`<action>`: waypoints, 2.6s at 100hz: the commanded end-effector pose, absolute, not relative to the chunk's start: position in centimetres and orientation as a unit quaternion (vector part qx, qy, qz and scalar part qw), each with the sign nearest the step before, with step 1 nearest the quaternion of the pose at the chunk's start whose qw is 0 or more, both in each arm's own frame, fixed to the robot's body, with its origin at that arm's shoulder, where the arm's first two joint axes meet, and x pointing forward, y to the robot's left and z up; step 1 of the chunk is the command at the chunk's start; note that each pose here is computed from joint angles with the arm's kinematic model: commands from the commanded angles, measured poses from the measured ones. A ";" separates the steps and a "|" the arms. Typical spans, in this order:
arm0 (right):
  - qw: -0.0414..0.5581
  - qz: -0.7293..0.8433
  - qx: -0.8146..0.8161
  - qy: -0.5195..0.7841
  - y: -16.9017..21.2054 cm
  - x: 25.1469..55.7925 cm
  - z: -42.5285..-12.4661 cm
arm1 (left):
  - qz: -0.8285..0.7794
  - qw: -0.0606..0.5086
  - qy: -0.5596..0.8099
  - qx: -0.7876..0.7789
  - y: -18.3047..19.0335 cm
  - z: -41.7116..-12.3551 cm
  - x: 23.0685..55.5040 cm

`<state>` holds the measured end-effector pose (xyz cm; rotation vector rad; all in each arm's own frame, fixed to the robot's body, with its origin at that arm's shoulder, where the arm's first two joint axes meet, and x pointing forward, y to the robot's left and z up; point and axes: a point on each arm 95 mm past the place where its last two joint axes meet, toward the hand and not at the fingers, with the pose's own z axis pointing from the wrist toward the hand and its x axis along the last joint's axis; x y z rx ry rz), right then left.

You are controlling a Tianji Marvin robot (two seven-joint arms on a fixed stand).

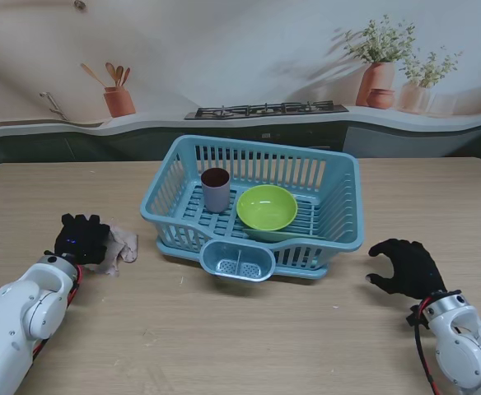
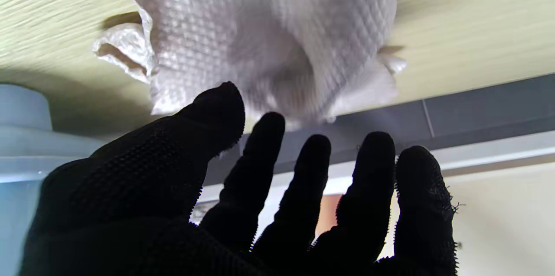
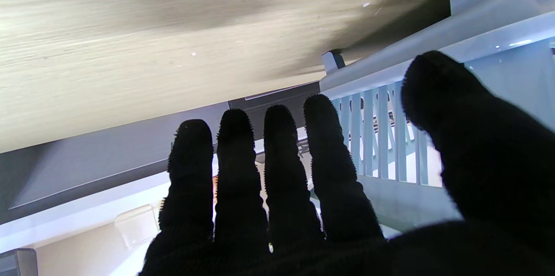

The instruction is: Clear dishes and wipe the table

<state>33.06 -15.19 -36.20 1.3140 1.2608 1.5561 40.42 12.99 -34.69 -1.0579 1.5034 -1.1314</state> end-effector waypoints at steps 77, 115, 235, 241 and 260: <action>0.355 0.604 0.513 0.495 -14.9 33.0 -36.6 | -0.598 0.404 0.520 -0.457 12.8 -33.4 34.5; 0.351 0.612 0.518 0.484 -14.5 33.2 -37.1 | -0.639 0.361 0.487 -0.473 11.9 -31.9 32.1; 0.330 0.630 0.515 0.478 -14.0 32.6 -37.0 | -0.673 0.260 0.465 -0.514 11.6 -30.6 30.3; 0.329 0.629 0.517 0.479 -13.9 32.5 -37.1 | -0.672 0.261 0.466 -0.512 11.7 -30.6 30.2; 0.327 0.627 0.520 0.480 -13.9 32.4 -37.3 | -0.673 0.265 0.466 -0.510 11.8 -30.7 30.1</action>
